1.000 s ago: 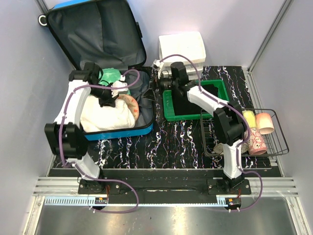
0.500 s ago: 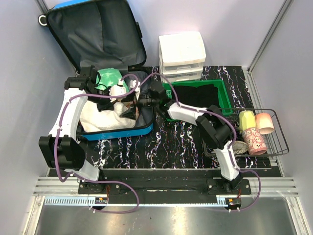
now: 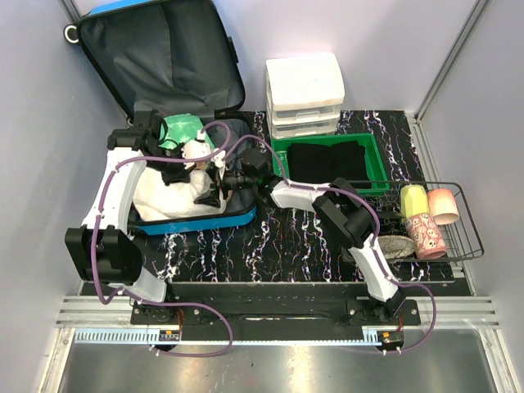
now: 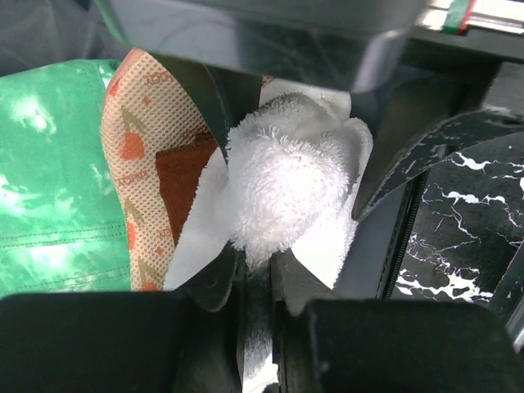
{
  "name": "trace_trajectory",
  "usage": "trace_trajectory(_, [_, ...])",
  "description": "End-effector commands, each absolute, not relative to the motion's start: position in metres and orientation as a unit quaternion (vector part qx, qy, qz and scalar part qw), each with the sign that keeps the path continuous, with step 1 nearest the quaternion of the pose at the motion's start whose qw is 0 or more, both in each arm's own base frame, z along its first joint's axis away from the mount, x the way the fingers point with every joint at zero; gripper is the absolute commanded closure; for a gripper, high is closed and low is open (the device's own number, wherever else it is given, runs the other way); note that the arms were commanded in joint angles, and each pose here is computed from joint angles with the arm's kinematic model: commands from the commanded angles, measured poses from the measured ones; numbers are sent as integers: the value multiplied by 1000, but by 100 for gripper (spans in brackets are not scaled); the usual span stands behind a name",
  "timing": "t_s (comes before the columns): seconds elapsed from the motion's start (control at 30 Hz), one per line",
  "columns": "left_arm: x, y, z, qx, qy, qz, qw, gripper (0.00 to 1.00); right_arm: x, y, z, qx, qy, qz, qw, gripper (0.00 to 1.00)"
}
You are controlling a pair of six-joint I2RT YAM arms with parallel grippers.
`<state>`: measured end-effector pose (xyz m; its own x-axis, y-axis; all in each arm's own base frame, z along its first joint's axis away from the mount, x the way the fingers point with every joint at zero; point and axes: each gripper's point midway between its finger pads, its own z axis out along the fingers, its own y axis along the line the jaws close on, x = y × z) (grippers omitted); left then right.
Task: Open, take out, and arrange the luggage
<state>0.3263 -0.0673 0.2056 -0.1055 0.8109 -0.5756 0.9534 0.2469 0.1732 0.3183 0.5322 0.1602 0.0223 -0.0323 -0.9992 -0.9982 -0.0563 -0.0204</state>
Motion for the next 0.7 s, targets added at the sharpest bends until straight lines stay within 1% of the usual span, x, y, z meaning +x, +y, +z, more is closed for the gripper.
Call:
trace_trajectory(0.0, [356, -64, 253, 557, 729, -107, 383, 100, 323, 543, 171, -501, 500, 526, 472, 36])
trace_trajectory(0.03, [361, -66, 255, 535, 739, -126, 389, 100, 322, 545, 169, -491, 510, 535, 460, 46])
trace_trajectory(0.07, [365, -63, 261, 523, 744, -128, 396, 100, 322, 547, 177, -490, 508, 540, 459, 58])
trace_trajectory(0.1, [371, -58, 270, 513, 745, -123, 410, 100, 324, 547, 177, -484, 517, 541, 453, 86])
trace_trajectory(0.13, [374, -57, 271, 498, 752, -130, 412, 98, 326, 545, 183, -473, 526, 545, 451, 98])
trace_trajectory(0.17, [377, -54, 274, 486, 758, -126, 416, 91, 333, 544, 192, -461, 532, 542, 459, 100])
trace_trajectory(0.2, [384, -50, 281, 460, 768, -123, 429, 64, 337, 542, 199, -451, 540, 544, 457, 100])
trace_trajectory(0.23, [387, -47, 285, 444, 774, -124, 435, 49, 346, 535, 215, -427, 551, 551, 458, 100])
trace_trajectory(0.27, [390, -43, 288, 427, 780, -127, 440, 37, 354, 532, 229, -413, 562, 555, 455, 100])
trace_trajectory(0.3, [397, -34, 298, 379, 795, -131, 454, 15, 363, 526, 239, -398, 573, 556, 452, 100])
trace_trajectory(0.37, [406, -20, 302, 326, 815, -133, 461, 10, 390, 507, 256, -358, 614, 550, 437, 100])
trace_trajectory(0.4, [408, -8, 308, 279, 827, -140, 467, 8, 400, 501, 255, -346, 632, 544, 431, 100])
trace_trajectory(0.47, [410, 7, 308, 224, 842, -151, 466, 4, 424, 480, 240, -328, 674, 521, 409, 100])
trace_trajectory(0.5, [411, 19, 303, 168, 856, -165, 461, 4, 432, 472, 229, -322, 690, 508, 403, 100])
trace_trajectory(0.53, [409, 23, 300, 146, 861, -172, 455, 4, 444, 464, 216, -312, 708, 491, 402, 100])
trace_trajectory(0.57, [408, 27, 295, 125, 868, -175, 449, 4, 452, 449, 202, -294, 733, 478, 383, 100])
trace_trajectory(0.6, [402, 32, 286, 88, 878, -183, 434, 4, 458, 441, 196, -283, 744, 474, 376, 100])
trace_trajectory(0.67, [398, 37, 278, 57, 881, -188, 431, 3, 467, 426, 182, -260, 768, 461, 360, 100])
